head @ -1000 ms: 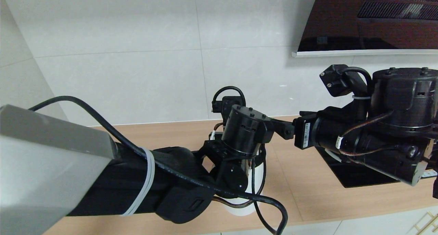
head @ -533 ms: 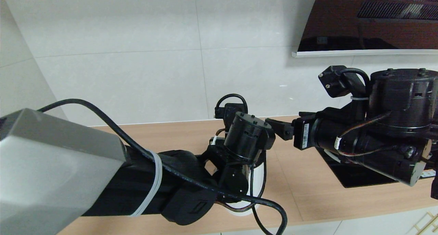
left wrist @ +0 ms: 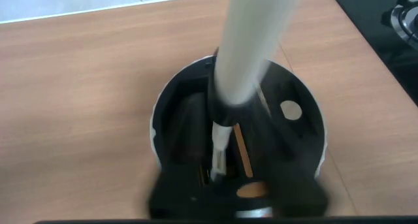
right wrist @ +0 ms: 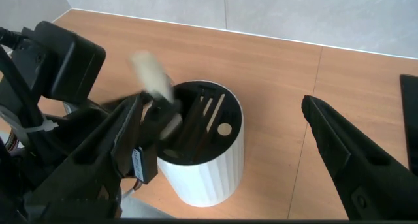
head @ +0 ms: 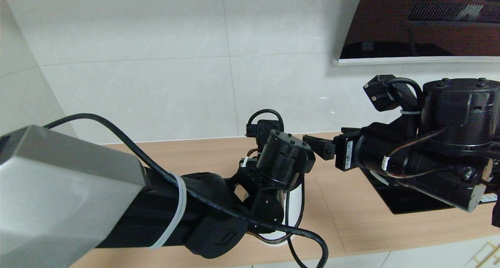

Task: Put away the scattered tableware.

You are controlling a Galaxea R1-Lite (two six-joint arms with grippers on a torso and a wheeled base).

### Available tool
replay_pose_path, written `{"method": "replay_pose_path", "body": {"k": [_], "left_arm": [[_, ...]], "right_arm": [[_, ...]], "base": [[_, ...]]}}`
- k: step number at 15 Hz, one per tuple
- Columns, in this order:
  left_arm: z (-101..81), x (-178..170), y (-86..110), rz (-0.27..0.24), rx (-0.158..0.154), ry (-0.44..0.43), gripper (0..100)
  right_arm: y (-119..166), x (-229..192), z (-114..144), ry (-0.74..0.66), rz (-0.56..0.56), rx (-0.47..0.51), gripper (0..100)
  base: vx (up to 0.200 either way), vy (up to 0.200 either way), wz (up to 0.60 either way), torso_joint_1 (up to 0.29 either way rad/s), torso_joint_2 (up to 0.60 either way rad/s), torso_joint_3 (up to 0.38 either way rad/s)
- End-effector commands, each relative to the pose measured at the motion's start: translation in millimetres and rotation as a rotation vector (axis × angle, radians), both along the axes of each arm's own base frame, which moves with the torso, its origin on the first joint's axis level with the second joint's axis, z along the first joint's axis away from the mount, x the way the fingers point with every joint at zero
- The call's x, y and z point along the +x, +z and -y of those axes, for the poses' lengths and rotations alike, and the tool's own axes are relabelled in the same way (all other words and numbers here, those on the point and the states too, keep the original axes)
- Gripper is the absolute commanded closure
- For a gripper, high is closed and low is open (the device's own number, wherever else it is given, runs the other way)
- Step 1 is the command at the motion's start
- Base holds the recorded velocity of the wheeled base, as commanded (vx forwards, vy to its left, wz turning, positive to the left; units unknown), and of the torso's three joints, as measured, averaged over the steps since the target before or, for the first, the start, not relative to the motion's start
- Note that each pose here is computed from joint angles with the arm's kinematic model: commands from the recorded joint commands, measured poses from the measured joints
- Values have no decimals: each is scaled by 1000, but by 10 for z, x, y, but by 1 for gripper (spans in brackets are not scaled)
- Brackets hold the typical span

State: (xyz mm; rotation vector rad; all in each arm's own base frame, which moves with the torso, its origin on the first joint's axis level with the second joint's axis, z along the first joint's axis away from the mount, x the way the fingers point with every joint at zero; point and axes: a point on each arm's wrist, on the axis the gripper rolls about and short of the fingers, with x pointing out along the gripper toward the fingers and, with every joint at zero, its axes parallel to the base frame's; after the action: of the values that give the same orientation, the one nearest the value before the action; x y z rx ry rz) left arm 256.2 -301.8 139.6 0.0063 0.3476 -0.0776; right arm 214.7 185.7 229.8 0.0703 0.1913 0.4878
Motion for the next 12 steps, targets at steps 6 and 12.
{"method": "replay_pose_path", "body": {"k": [6,12], "left_arm": [[-4,-4,20,4,-6,0,0],[-501,-398,872,117,-193,-44,0]], "right_arm": [[-17,-2,-1,1,-3,-3,0],[88,-77,84,13,27,23,0]], "base": [[0,0,0,0,0,0],[0,0,0,0,0,0]]}}
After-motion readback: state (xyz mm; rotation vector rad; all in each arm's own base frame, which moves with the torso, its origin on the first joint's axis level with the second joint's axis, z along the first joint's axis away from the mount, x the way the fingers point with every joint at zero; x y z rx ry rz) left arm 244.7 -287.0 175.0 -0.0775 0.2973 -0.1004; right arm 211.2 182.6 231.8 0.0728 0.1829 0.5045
